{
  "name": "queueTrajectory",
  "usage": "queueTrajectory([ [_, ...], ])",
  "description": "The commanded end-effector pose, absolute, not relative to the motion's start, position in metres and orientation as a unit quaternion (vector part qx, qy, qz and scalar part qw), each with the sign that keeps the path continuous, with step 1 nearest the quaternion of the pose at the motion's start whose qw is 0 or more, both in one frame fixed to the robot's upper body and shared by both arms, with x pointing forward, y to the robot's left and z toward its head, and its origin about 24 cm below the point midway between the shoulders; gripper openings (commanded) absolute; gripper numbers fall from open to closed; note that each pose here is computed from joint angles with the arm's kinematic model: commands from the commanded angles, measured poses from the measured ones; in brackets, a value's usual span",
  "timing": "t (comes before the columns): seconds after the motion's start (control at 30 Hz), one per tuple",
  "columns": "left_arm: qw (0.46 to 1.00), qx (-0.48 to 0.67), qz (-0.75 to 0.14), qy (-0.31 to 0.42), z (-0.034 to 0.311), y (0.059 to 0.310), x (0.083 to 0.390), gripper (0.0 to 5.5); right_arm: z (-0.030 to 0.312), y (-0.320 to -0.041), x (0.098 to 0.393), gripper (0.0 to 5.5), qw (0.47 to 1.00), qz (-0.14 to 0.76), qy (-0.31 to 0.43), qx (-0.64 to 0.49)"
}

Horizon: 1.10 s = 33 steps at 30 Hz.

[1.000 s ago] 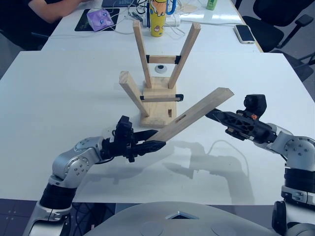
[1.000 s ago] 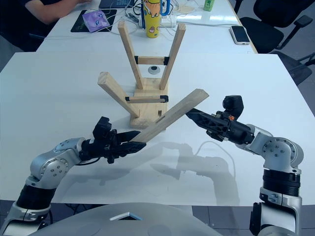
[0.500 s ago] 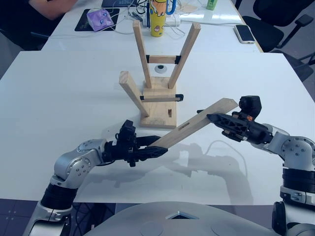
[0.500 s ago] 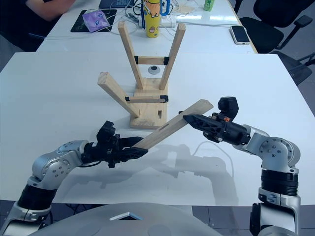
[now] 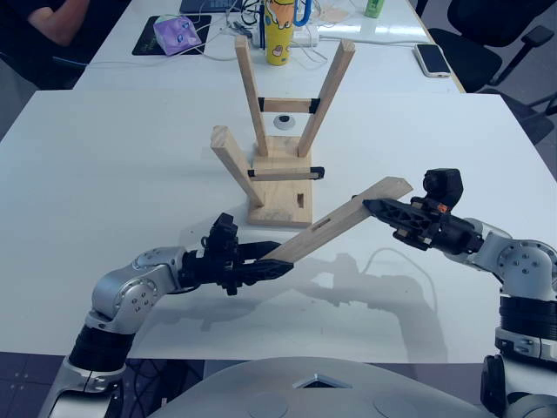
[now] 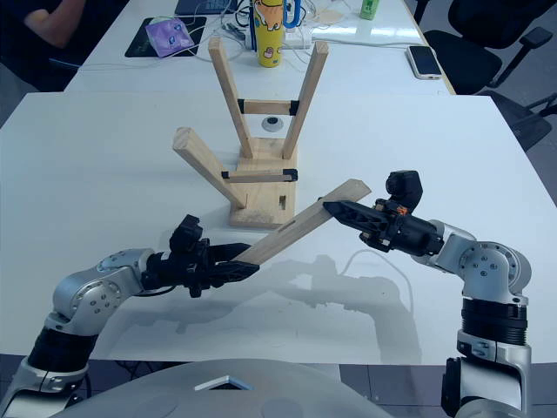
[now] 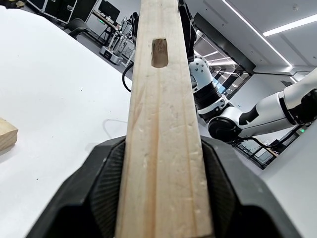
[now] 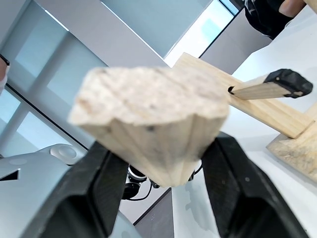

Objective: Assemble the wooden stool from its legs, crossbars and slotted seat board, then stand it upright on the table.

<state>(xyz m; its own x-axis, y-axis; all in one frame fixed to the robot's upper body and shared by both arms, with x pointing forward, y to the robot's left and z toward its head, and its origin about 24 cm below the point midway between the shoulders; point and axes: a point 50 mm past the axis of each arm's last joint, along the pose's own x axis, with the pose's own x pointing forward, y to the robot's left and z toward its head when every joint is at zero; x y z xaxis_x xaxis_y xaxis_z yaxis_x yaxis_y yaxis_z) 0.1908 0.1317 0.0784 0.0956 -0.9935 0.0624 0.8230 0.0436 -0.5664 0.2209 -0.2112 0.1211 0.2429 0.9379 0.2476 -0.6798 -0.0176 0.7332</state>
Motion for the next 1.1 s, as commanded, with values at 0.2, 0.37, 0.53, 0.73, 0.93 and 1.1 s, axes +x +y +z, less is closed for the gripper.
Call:
queueTrajectory([
  [0.2,0.726,-0.257,-0.619,0.151,0.085,0.135,0.201,3.45,0.118,-0.225,0.223,2.12,0.709,0.571,0.166,0.380],
  [0.37,0.755,-0.213,-0.604,0.137,0.085,0.135,0.203,3.45,0.122,-0.259,0.222,2.12,0.747,0.542,0.189,0.337],
  [0.53,0.816,-0.022,-0.574,0.065,0.078,0.116,0.214,3.45,0.141,-0.306,0.235,2.12,0.793,0.502,0.180,0.296],
  [0.73,0.826,0.163,-0.539,0.038,0.058,0.087,0.230,3.45,0.151,-0.323,0.246,2.12,0.808,0.492,0.166,0.277],
  [0.93,0.848,0.205,-0.485,0.055,0.046,0.081,0.249,3.45,0.146,-0.320,0.250,2.12,0.805,0.497,0.165,0.280],
  [1.1,0.850,0.216,-0.470,0.096,0.034,0.081,0.258,3.45,0.148,-0.317,0.253,2.12,0.801,0.504,0.157,0.282],
])
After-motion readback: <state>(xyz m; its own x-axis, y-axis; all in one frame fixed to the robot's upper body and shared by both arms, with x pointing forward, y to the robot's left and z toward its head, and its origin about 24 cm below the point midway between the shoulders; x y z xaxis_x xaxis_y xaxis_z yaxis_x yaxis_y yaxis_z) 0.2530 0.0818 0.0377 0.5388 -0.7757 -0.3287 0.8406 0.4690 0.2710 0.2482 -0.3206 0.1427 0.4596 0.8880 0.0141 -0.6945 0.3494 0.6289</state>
